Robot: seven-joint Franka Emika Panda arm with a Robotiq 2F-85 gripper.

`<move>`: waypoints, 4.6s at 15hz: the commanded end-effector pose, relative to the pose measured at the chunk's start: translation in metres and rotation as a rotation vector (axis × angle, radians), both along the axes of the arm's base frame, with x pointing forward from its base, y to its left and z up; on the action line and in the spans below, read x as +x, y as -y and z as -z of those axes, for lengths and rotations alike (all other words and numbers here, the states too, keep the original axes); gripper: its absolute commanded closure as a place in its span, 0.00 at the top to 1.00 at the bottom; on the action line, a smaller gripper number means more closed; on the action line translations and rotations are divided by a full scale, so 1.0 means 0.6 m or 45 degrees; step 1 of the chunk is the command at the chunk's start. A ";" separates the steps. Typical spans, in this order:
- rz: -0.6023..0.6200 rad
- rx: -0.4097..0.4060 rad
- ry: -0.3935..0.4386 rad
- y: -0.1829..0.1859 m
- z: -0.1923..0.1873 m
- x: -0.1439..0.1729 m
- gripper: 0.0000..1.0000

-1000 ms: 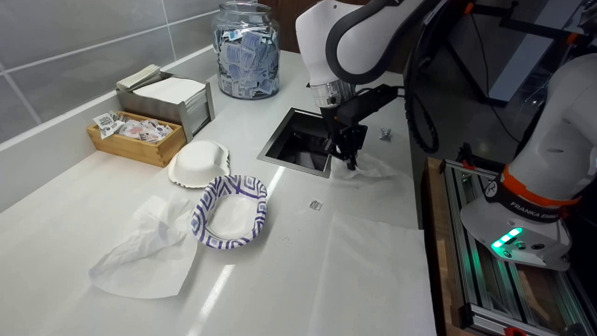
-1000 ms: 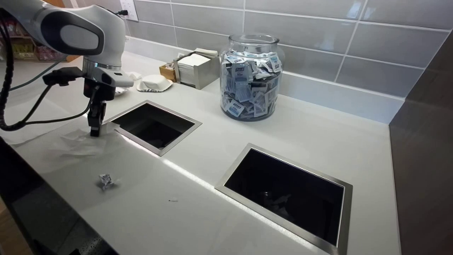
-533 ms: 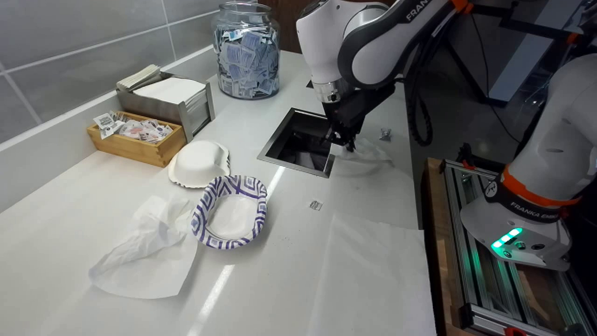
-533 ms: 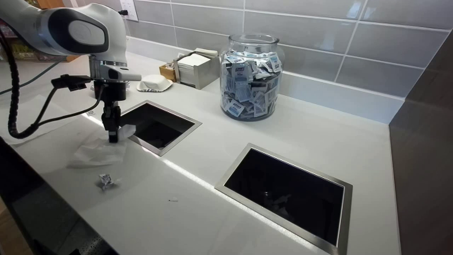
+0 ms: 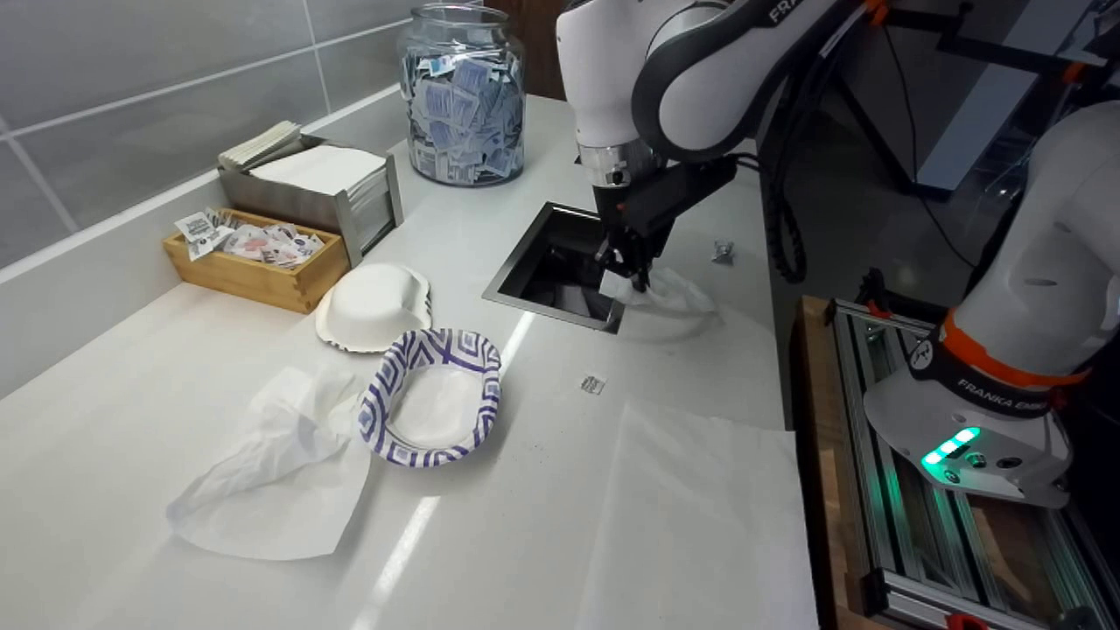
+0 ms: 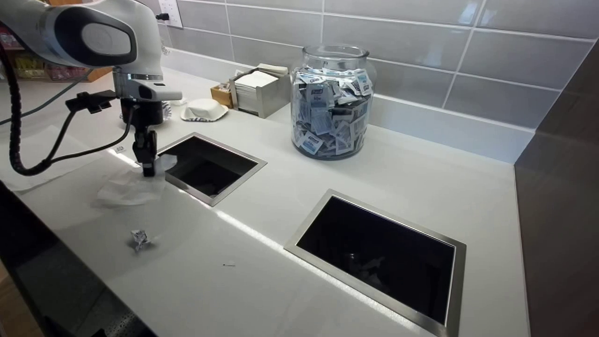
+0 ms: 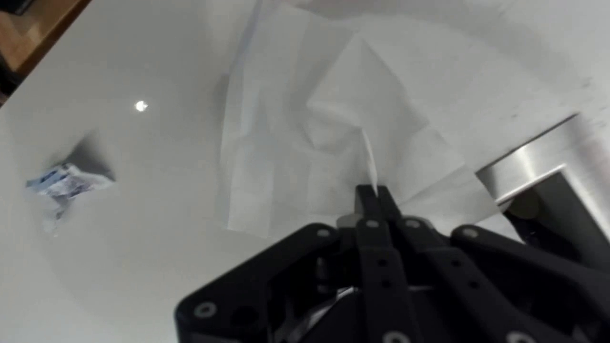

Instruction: Use the paper towel to wipe the counter

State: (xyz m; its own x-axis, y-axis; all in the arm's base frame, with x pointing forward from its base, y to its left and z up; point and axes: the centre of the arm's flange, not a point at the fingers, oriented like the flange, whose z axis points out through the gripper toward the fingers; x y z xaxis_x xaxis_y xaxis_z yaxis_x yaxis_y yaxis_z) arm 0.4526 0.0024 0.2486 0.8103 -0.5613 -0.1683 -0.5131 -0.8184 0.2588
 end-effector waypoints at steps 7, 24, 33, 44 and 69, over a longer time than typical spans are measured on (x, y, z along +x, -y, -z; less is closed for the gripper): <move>-0.064 0.585 -0.185 -0.086 0.011 -0.024 0.00; -0.041 0.553 -0.467 -0.081 0.078 -0.037 0.00; -0.049 0.235 -0.387 -0.023 0.072 -0.005 0.00; -0.266 -0.146 -0.188 0.028 0.061 0.033 0.00; -0.393 0.392 0.217 -0.066 -0.013 0.049 0.00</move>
State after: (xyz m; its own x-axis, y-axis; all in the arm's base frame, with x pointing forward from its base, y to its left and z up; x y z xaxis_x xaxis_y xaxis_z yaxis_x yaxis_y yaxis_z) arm 0.4760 0.0460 0.2691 0.9471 -0.2839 -0.1500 -0.2905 -0.9566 -0.0242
